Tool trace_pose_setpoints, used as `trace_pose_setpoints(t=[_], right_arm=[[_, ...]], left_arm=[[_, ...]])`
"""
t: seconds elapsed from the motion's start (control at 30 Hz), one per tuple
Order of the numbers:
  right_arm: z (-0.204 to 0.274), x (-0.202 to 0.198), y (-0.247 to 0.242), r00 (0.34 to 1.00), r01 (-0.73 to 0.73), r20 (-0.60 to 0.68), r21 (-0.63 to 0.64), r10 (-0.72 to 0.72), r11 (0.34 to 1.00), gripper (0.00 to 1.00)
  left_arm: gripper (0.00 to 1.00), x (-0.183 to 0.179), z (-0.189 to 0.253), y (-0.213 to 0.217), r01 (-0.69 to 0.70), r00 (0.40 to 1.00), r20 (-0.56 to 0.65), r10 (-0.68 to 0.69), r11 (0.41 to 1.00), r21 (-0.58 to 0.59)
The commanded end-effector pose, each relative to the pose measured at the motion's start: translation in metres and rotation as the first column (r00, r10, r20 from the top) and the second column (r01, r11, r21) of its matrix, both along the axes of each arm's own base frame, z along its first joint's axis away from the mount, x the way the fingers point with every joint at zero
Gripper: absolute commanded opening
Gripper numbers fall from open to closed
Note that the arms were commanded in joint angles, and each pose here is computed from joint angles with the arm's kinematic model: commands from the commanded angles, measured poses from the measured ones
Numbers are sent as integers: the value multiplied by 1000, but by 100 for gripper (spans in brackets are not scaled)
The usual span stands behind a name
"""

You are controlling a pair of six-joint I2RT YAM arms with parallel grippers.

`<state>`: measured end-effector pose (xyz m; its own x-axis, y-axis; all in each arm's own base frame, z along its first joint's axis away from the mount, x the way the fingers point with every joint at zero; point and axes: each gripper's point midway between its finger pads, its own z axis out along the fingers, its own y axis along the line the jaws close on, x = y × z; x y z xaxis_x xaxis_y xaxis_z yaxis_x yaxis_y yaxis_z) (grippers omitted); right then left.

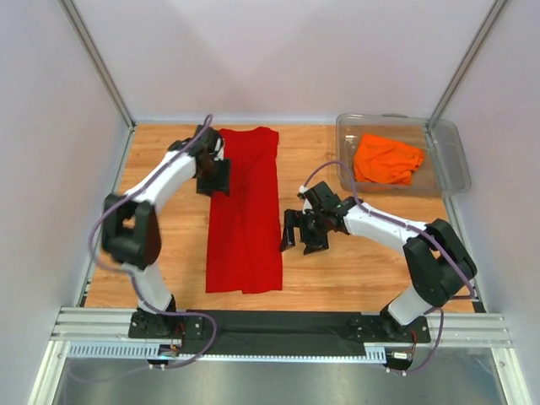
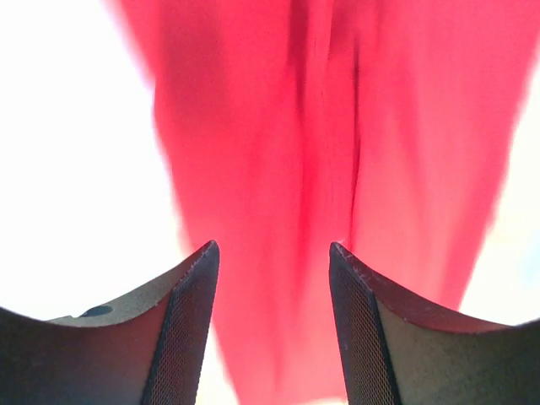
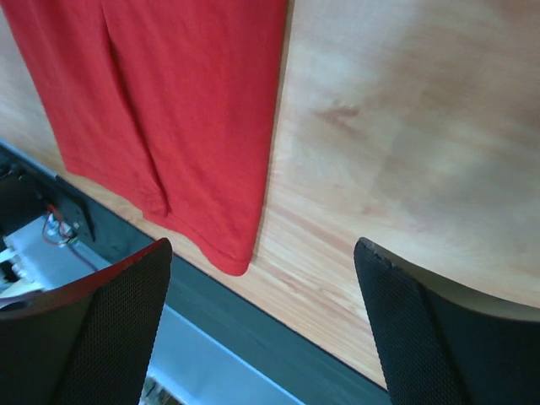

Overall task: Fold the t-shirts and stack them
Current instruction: Fold the tshirt

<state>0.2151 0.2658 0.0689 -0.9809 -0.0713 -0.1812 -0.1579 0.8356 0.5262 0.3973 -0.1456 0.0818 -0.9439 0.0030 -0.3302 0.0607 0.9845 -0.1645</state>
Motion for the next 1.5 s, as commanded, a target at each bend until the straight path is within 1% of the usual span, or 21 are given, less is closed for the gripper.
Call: trace_pose_setpoints(t=[0.0,0.03,0.07,0.1,0.17,0.2,0.27,0.3,0.37,0.43,0.47,0.53,0.67,0.73,0.87,0.97,1.07,1.13,1.27,1.37,1.47], right_arm=[[7,-22,28,998,25,-55,161,-16,987,89],[7,-27,33,998,21,-57,176,-11,984,89],[6,-29,37,999,22,-52,183,-13,983,84],[3,-38,41,999,15,-53,174,-6,985,81],[-5,-51,45,999,16,-54,171,-6,985,77],[-6,-55,48,996,41,-81,183,-27,982,76],[-15,-65,47,995,49,-93,185,-33,982,73],[-16,-67,46,994,62,-95,184,-45,981,73],[-23,-69,39,994,82,-88,162,-68,983,70],[-27,-71,36,993,86,-88,153,-73,984,68],[-29,-73,35,993,85,-92,147,-72,985,67],[-31,-73,34,993,83,-93,142,-70,986,65],[-34,-72,38,990,111,-108,160,-94,981,65],[-37,-75,38,987,117,-129,161,-97,980,65],[-42,-77,35,985,133,-128,137,-116,982,65],[-46,-79,33,982,148,-137,109,-133,983,64],[-48,-78,32,980,159,-133,86,-147,984,63],[-49,-77,33,978,167,-137,76,-155,983,62],[-50,-74,32,979,168,-131,57,-159,984,62],[-54,-74,31,978,170,-133,41,-163,985,62],[-61,-77,28,971,188,-154,14,-184,982,61]], left_arm=[[63,-73,52,33,-53,996,67,52,999,3],[62,-93,47,38,-70,997,27,70,997,-16],[61,-110,52,40,-81,996,30,83,995,-52],[60,-141,26,44,-102,994,-51,100,993,-55],[63,-157,21,37,-144,990,-25,142,977,-159],[63,-183,-2,29,-221,971,-138,195,952,-212],[61,-194,-14,30,-295,950,-174,260,929,-223],[61,-210,-31,32,-385,911,-241,335,900,-204],[61,-218,-38,29,-432,893,-244,377,870,-239],[59,-221,-43,33,-491,866,-234,441,837,-239],[56,-228,-43,39,-501,861,-224,457,838,-216],[56,-236,-49,50,-526,846,-208,491,833,-172],[56,-236,-61,45,-518,855,-168,490,818,-250],[56,-240,-69,39,-504,863,-191,467,820,-272],[52,-253,-76,44,-505,857,-235,458,836,-213],[52,-253,-69,45,-537,838,-235,491,818,-204],[54,-265,-65,58,-587,800,-243,549,801,-121],[55,-261,-62,60,-582,807,-208,553,803,-127],[50,-265,-67,61,-580,809,-208,550,805,-128],[48,-260,-65,54,-553,829,-210,519,818,-161],[40,-253,-65,45,-517,852,-215,478,832,-201]])
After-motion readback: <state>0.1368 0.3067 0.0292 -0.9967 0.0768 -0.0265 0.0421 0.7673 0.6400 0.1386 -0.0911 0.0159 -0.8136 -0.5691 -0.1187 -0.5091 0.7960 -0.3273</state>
